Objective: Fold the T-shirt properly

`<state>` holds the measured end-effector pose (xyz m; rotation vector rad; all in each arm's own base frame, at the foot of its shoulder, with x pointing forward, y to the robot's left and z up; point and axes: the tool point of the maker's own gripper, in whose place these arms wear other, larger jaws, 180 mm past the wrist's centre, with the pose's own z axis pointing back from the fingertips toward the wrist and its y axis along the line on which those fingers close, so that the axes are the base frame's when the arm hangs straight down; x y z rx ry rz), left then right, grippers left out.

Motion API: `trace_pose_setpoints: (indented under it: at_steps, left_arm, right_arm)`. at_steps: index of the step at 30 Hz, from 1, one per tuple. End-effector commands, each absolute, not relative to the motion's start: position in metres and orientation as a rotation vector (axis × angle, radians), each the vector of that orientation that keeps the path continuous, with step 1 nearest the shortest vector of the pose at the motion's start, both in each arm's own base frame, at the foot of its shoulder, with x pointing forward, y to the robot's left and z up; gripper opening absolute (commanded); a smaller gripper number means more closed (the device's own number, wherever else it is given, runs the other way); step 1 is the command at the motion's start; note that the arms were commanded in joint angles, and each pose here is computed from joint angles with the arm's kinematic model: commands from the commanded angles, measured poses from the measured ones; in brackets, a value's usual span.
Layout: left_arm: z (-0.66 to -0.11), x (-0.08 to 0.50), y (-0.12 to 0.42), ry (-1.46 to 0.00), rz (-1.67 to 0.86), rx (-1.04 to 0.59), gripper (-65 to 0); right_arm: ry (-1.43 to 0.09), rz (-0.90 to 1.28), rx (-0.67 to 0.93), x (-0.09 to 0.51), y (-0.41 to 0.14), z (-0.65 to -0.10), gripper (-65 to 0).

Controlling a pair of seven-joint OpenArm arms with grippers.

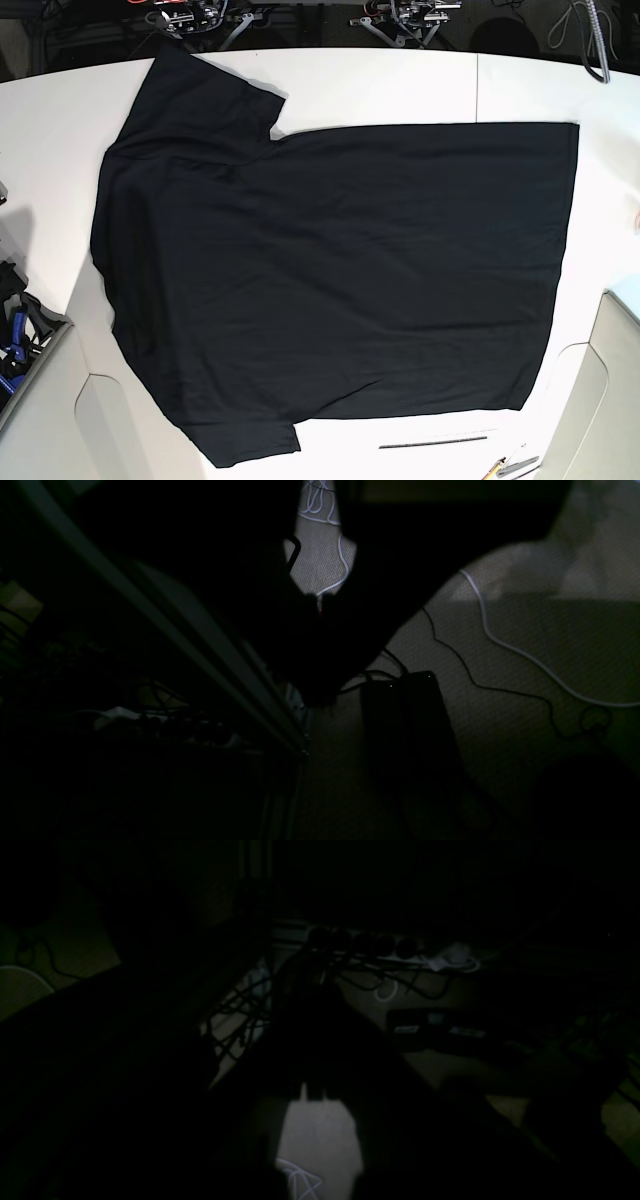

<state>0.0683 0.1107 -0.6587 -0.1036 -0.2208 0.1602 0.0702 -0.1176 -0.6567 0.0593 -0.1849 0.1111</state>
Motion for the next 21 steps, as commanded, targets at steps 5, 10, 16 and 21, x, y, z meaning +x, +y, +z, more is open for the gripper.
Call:
trace_pose_setpoints:
  at_steps: [5, 10, 16, 21]
  left_arm:
    - [-0.658, 0.075, 0.112, -0.241, 0.157, -0.107, -65.0]
    - [-0.658, 0.075, 0.112, -0.241, 0.157, -0.107, -65.0]
    - [-0.659, 0.063, 0.112, -0.225, 0.158, -0.106, -65.0]
    - [-0.657, 0.03, 0.107, -0.206, 0.156, -0.167, -65.0]
  right_arm:
    - [-0.209, 0.117, 0.06, 0.079, -0.118, -0.655, -65.0]
    - [-0.204, 0.117, 0.06, 0.075, -0.118, -0.656, -65.0]
    - [-0.184, 0.116, 0.059, 0.062, -0.12, -0.657, -65.0]
    - [-0.147, 0.118, 0.046, 0.035, -0.13, -0.658, -65.0]
